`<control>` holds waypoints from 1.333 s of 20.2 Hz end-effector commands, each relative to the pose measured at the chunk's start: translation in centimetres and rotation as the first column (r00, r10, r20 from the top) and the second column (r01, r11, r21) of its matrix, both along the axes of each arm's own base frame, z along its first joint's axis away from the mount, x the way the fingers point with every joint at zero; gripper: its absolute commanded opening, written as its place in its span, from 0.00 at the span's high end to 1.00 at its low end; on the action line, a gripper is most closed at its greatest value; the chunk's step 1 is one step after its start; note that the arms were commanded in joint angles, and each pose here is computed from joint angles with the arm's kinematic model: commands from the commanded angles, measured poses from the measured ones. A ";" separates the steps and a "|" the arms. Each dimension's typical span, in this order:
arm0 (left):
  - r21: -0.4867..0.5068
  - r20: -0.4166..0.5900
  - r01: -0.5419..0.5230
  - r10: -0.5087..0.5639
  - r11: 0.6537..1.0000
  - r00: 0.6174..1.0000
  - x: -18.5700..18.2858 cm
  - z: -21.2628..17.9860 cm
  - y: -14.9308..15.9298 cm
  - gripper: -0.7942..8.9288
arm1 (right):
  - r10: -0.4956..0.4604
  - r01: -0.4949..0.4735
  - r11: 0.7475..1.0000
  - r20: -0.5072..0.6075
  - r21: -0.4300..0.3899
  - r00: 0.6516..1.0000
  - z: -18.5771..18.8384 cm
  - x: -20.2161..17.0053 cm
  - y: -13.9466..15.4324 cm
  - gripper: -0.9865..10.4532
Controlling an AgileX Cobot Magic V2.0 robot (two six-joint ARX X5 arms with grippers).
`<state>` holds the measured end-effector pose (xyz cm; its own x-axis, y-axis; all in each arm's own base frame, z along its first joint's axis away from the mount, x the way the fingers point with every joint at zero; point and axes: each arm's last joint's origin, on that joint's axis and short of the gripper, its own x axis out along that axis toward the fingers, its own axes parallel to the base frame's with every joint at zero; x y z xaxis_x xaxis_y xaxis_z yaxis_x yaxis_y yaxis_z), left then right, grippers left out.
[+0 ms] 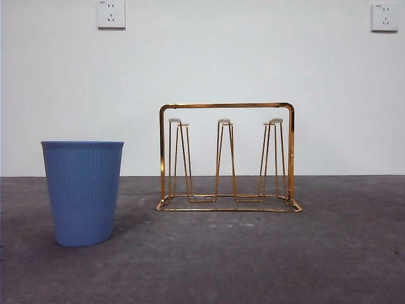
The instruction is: Pick up cup 1,put cup 1 in the cup rack,pick up cup 2,put cup 2 in the cup rack
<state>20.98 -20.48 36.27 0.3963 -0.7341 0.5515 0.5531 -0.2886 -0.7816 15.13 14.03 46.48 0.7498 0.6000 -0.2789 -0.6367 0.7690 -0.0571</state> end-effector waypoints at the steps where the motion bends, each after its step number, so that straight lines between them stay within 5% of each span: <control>1: 0.031 0.094 -0.034 0.031 0.999 0.995 -0.2 0.2 0.0 0.93 | -0.020 0.018 0.999 -0.047 -0.043 0.999 -0.9 0.4 0.3 0.92; 6: 0.034 0.099 -0.036 0.032 0.999 0.995 -0.2 0.2 0.0 0.93 | -0.021 0.018 0.998 -0.058 -0.053 0.998 -1.0 0.3 0.2 0.90; 10: 0.055 0.130 -0.034 0.026 0.998 0.991 -0.2 0.1 -0.1 0.93 | -0.022 0.017 0.998 -0.070 -0.064 0.997 -1.0 -0.1 -0.2 0.77; 18: 0.144 0.155 -0.101 0.079 0.984 0.985 0.3 -0.4 -0.1 0.92 | -0.104 0.077 0.979 -0.142 -0.186 0.984 -1.5 -3.0 -3.3 0.76; 23: 0.269 0.171 -0.170 0.127 0.948 0.977 0.7 -1.4 -0.4 0.92 | -0.195 0.127 0.952 -0.235 -0.278 0.952 -2.3 -5.9 -6.2 0.78; 27: 0.398 0.221 -0.283 0.208 0.873 0.953 1.0 -1.8 -1.1 0.92 | -0.242 0.151 0.940 -0.286 -0.306 0.927 -2.7 -8.0 -8.3 0.78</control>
<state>22.06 -21.43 33.96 0.5221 -0.8062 0.2784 0.6263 0.1408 -0.7668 7.21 5.88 43.90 0.6902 0.3222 -0.6480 -0.5161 0.8468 -0.1287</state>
